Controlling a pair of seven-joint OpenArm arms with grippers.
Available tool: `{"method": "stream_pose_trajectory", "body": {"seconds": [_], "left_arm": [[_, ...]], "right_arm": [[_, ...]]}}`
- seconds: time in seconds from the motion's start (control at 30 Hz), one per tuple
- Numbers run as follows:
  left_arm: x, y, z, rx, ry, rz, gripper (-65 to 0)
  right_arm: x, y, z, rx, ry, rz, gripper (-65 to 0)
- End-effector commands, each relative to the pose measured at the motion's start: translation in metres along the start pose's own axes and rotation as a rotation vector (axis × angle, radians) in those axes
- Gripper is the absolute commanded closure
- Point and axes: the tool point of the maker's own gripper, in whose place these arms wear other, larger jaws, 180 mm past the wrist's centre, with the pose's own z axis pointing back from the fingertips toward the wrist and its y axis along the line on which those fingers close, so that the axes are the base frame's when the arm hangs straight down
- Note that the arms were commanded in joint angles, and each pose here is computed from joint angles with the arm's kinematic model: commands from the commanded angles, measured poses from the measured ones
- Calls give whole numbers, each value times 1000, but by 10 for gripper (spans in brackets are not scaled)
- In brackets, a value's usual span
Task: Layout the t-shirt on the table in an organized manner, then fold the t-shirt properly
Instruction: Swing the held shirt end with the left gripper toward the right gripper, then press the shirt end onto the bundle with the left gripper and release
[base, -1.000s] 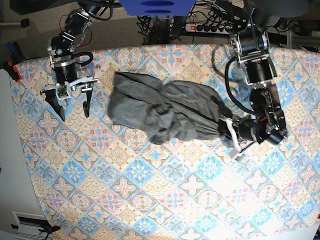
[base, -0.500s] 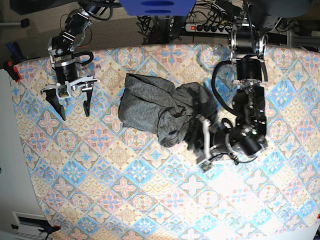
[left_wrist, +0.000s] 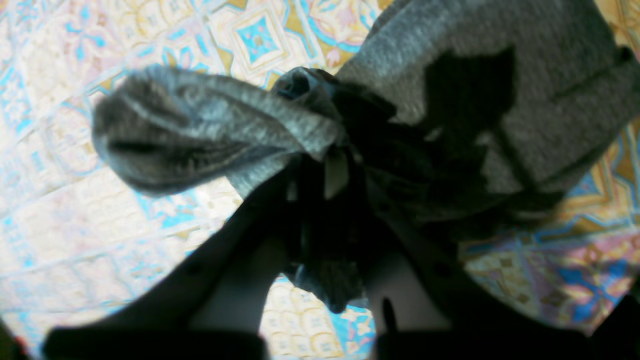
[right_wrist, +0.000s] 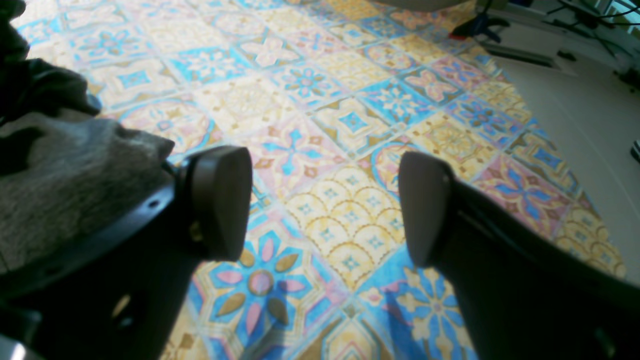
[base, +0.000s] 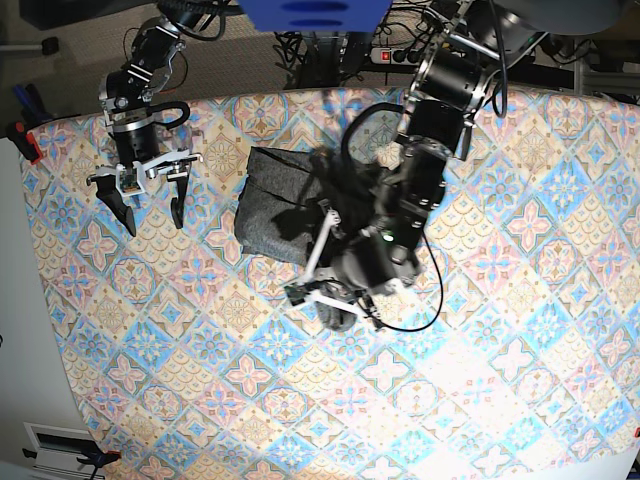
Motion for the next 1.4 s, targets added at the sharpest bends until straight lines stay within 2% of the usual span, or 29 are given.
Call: {"method": "stream_pose_trajectory", "body": {"seconds": [0.0, 0.17, 0.33, 0.5, 0.7, 1.0, 1.2, 1.37], "left_arm": [[22, 2, 7, 21, -48, -32, 0], [41, -35, 1, 8, -29, -159, 0], [47, -69, -3, -35, -27, -239, 0], [38, -85, -9, -69, -3, -239, 0], [22, -114, -32, -163, 81, -269, 0], [26, -134, -33, -196, 76, -308, 0], [52, -142, -29, -219, -30, -290, -132], [68, -149, -27, -235, -122, -284, -166]], "right_arm": [[15, -5, -2, -10, -61, 4, -438], [15, -5, -2, -10, -61, 4, -438], [10, -4, -2, -9, -51, -8, -438], [7, -3, -2, -7, -43, -16, -438], [7, -3, -2, -7, -45, -16, -438], [7, -3, -2, -7, -45, -16, -438], [7, -3, -2, -7, -45, -16, -438], [7, -3, -2, -7, -45, -16, -438]]}}
